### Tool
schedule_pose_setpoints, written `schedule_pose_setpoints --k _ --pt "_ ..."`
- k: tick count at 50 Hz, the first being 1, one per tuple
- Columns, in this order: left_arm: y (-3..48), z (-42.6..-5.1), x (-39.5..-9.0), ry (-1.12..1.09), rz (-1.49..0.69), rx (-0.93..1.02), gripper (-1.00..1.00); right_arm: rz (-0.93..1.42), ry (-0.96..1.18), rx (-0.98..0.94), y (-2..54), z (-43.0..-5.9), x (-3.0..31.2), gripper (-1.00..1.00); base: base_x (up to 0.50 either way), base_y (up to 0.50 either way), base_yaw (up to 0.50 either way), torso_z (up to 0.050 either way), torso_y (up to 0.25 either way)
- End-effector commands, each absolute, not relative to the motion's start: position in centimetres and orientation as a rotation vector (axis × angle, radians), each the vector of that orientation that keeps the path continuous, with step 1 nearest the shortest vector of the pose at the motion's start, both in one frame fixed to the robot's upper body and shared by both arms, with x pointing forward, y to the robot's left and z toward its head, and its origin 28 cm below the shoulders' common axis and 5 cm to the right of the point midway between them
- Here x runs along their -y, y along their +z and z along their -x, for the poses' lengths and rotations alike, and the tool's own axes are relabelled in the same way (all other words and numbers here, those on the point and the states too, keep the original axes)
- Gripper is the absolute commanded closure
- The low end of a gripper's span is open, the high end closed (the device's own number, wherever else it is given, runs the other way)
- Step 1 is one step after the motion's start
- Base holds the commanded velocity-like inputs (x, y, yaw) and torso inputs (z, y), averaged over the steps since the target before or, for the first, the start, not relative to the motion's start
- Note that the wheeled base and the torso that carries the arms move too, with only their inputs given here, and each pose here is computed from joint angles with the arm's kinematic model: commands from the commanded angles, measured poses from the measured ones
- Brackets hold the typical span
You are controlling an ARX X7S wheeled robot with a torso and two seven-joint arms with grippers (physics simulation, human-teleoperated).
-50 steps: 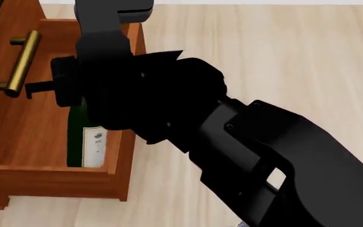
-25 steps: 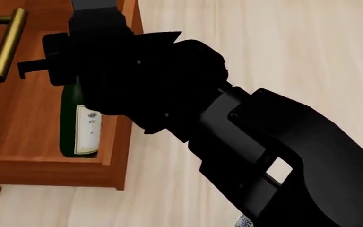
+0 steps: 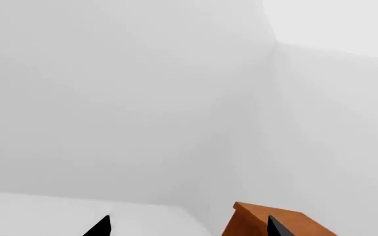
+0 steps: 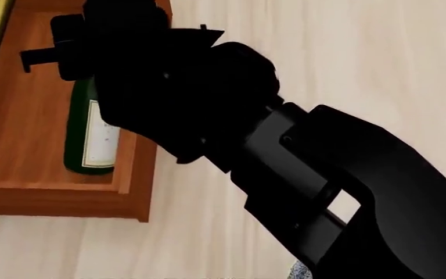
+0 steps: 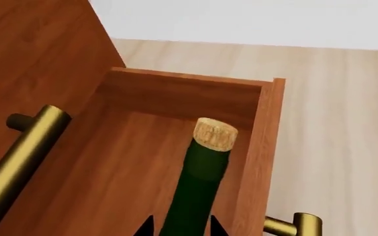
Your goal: Put the wine bottle in the bottom drawer of the cabinet.
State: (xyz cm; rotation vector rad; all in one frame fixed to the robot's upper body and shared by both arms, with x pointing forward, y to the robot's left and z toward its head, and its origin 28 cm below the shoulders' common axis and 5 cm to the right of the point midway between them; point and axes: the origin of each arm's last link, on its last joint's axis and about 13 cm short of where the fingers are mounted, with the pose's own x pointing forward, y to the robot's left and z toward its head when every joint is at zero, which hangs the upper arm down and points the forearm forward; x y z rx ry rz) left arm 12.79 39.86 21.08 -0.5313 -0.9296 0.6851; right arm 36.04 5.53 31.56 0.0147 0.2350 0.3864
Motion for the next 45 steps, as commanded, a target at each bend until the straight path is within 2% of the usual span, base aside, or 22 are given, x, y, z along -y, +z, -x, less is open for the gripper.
schedule_pose_setpoints --k 1,11,35,36,45 --pt "21.1 -12.8 -39.8 0.681 0.533 0.93 -1.0 0.131 0.395 -0.703 23.7 -34.4 -5.0 1.0 0.0 0.0 0.0 0.0 -0.094" --pt "20.9 -12.8 -39.8 0.681 0.536 0.932 -1.0 0.194 0.398 -0.723 21.9 -34.3 -4.7 1.0 0.0 0.0 0.0 0.0 -0.095" --pt "20.8 -12.7 -39.9 0.678 0.559 0.937 -1.0 0.248 0.426 -0.681 21.8 -33.8 -5.1 1.0 0.0 0.0 0.0 0.0 -0.082" --pt "20.8 -12.7 -39.9 0.677 0.561 0.939 -1.0 0.243 0.421 -0.688 21.9 -33.9 -5.0 -1.0 0.0 0.0 0.0 0.0 0.0" --pt "21.4 -12.8 -39.9 0.68 0.553 0.936 -1.0 0.244 0.42 -0.666 22.7 -33.9 -5.1 -1.0 0.0 0.0 0.0 0.0 -0.007"
